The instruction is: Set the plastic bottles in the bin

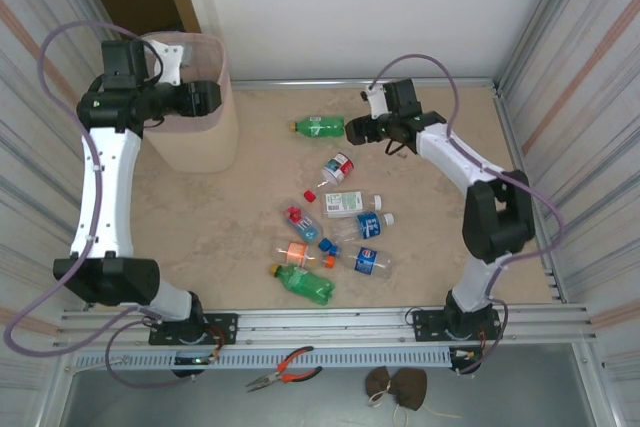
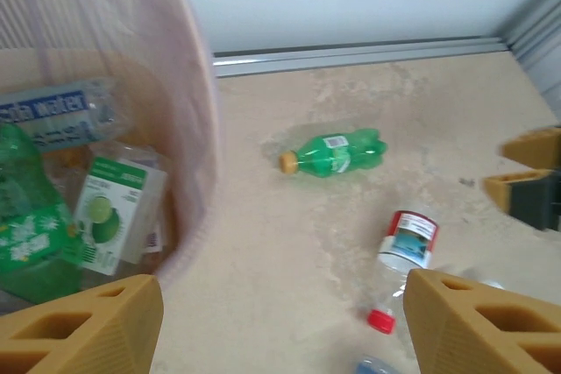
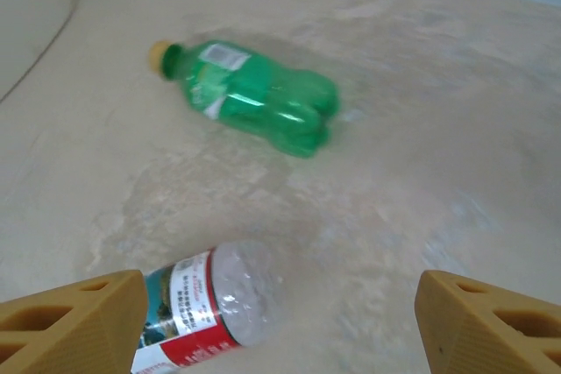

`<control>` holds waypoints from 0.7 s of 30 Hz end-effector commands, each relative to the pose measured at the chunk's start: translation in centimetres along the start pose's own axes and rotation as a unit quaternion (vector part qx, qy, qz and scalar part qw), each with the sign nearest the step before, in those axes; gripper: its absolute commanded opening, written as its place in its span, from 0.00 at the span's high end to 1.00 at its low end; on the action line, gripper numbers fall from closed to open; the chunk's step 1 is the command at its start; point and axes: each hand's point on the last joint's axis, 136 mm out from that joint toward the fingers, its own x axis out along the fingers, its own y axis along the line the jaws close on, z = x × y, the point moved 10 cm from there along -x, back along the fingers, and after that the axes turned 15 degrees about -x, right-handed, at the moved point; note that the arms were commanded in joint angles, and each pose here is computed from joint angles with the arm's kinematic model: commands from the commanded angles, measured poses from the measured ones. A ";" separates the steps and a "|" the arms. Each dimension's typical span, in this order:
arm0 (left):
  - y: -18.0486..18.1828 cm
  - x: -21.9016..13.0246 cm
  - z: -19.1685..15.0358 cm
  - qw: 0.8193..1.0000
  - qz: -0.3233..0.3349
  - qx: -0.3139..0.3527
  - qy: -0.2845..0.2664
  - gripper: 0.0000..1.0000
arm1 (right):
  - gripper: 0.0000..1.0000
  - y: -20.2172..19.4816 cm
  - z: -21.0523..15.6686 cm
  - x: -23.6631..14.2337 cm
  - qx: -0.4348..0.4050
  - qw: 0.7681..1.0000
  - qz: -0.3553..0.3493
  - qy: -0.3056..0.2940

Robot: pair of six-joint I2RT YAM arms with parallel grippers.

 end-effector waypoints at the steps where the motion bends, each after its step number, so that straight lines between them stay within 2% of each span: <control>1: -1.9 -1.1 -0.9 0.999 -0.052 0.000 -0.012 0.27 | 0.22 -1.6 2.1 1.6 -0.106 0.990 0.083 -0.048; 4: -2.8 -1.4 -2.1 0.998 -0.065 0.004 -0.003 0.27 | 0.22 -3.5 2.7 3.5 -0.141 0.983 0.103 -0.061; 6: -3.0 -1.5 -2.8 0.997 -0.072 -0.002 -0.005 0.27 | 0.21 -4.0 2.6 4.4 -0.197 0.967 0.138 -0.087; 10: -3.0 -1.4 -4.0 0.996 -0.091 -0.024 -0.011 0.27 | 0.18 -5.1 3.1 6.2 -0.264 0.944 0.160 -0.118; 15: -2.6 -1.5 -5.3 0.995 -0.090 -0.039 -0.014 0.28 | 0.16 -5.6 2.7 9.3 -0.317 0.924 0.176 -0.120; 21: -2.2 -1.0 -6.4 0.995 -0.082 -0.050 0.007 0.28 | 0.13 -5.7 2.3 12.3 -0.354 0.907 0.192 -0.121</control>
